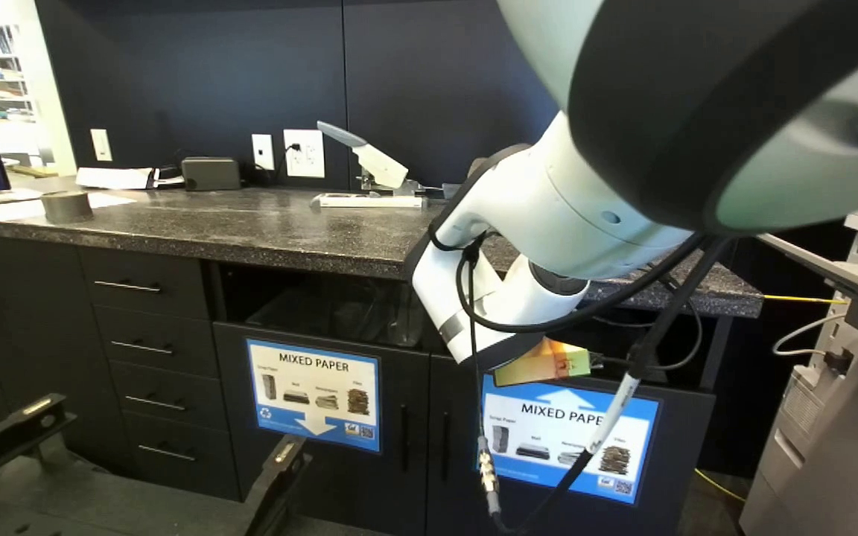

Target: Put two papers in the bin to the right and two in the left

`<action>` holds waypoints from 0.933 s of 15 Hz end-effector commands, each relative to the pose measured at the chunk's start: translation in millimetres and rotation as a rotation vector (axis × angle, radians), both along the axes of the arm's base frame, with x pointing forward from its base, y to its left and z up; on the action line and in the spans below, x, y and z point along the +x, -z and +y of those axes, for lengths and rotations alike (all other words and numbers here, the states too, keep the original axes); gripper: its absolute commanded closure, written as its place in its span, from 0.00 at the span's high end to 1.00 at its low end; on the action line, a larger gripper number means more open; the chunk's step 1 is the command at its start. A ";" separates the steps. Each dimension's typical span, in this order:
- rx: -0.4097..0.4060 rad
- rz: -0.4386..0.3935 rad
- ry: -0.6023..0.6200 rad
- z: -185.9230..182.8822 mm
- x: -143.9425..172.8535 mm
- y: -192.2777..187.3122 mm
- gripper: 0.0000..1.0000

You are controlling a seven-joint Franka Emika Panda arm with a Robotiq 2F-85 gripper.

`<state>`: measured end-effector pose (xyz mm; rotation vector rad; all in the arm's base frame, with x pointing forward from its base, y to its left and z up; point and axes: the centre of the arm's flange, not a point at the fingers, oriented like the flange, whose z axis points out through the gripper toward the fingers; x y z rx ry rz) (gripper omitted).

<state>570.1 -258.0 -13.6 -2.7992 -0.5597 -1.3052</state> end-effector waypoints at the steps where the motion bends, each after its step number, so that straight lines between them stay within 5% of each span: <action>1: -0.028 -0.032 0.030 24.5 20.2 -27.7 1.00; 14: -0.037 0.197 0.362 24.4 -18.9 -83.6 1.00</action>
